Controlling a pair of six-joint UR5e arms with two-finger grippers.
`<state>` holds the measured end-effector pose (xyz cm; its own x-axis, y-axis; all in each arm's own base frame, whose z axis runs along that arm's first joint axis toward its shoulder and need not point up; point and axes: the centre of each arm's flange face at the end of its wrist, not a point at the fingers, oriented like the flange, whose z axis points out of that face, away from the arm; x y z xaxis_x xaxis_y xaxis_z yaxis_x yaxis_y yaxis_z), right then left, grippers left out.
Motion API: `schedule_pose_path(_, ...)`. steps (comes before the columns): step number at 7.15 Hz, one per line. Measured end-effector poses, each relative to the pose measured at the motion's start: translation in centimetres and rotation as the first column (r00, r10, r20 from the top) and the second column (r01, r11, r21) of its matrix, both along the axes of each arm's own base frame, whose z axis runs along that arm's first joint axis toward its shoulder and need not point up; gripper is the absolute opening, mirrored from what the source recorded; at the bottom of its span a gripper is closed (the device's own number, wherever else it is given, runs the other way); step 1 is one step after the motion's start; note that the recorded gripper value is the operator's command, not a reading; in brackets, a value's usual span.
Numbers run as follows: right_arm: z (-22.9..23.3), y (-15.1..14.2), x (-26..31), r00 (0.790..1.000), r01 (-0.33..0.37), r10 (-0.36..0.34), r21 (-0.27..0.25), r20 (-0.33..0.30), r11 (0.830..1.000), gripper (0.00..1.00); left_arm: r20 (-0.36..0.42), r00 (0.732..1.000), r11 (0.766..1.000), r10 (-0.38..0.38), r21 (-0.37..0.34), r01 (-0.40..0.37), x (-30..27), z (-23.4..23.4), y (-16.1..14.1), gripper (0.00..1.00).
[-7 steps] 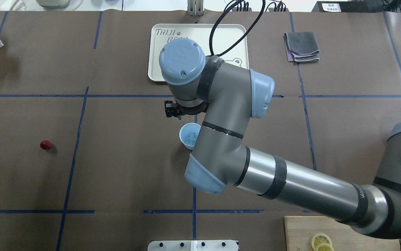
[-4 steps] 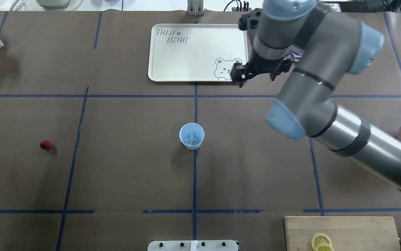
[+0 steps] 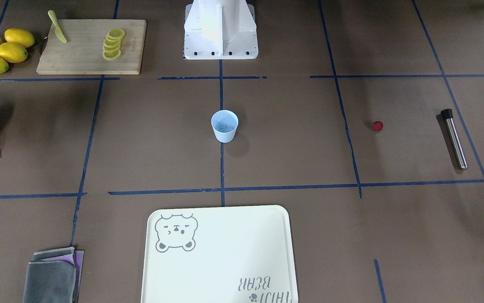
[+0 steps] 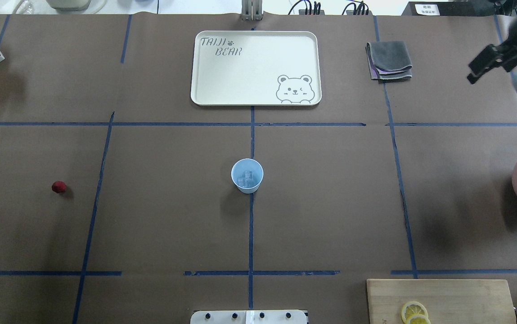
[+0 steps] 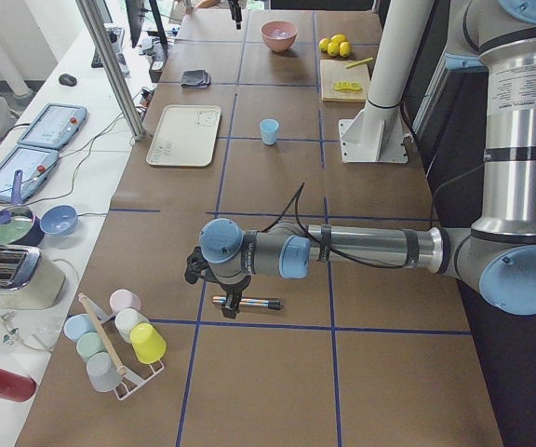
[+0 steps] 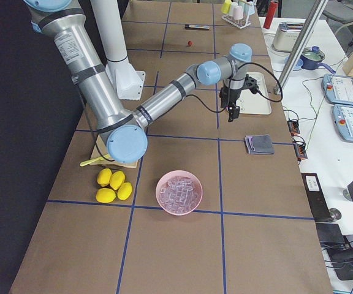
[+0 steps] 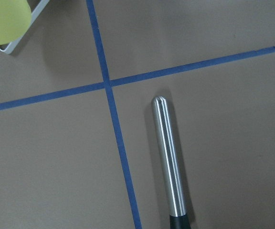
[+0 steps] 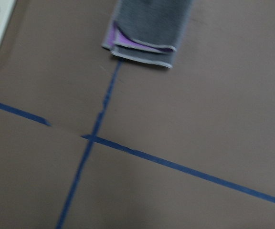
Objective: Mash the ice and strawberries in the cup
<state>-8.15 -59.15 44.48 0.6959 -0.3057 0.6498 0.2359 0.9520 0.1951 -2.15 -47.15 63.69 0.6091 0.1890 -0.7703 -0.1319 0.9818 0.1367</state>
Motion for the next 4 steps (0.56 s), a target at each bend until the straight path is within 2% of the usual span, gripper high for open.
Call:
schedule_pose_path(1, 5.3, 1.9, 6.3, 1.000, -0.019, 0.019, -0.018, -0.009, 1.000, 1.00, 0.016, 1.000, 1.000, -0.006, 0.000, 0.006, -0.4, 0.1, 0.1, 1.00)
schedule_pose_path(2, 9.9, 4.6, 11.5, 1.000, -0.028, 0.027, -0.031, -0.015, 0.999, 1.00, 0.064, 0.998, 1.000, -0.016, 0.010, 0.015, -1.1, 0.2, 0.0, 1.00)
schedule_pose_path(4, 18.3, 11.5, 16.9, 0.999, -0.048, 0.047, -0.096, -0.011, 0.994, 1.00, 0.182, 0.983, 0.999, -0.033, 0.047, 0.025, -2.0, 0.1, -0.7, 1.00)
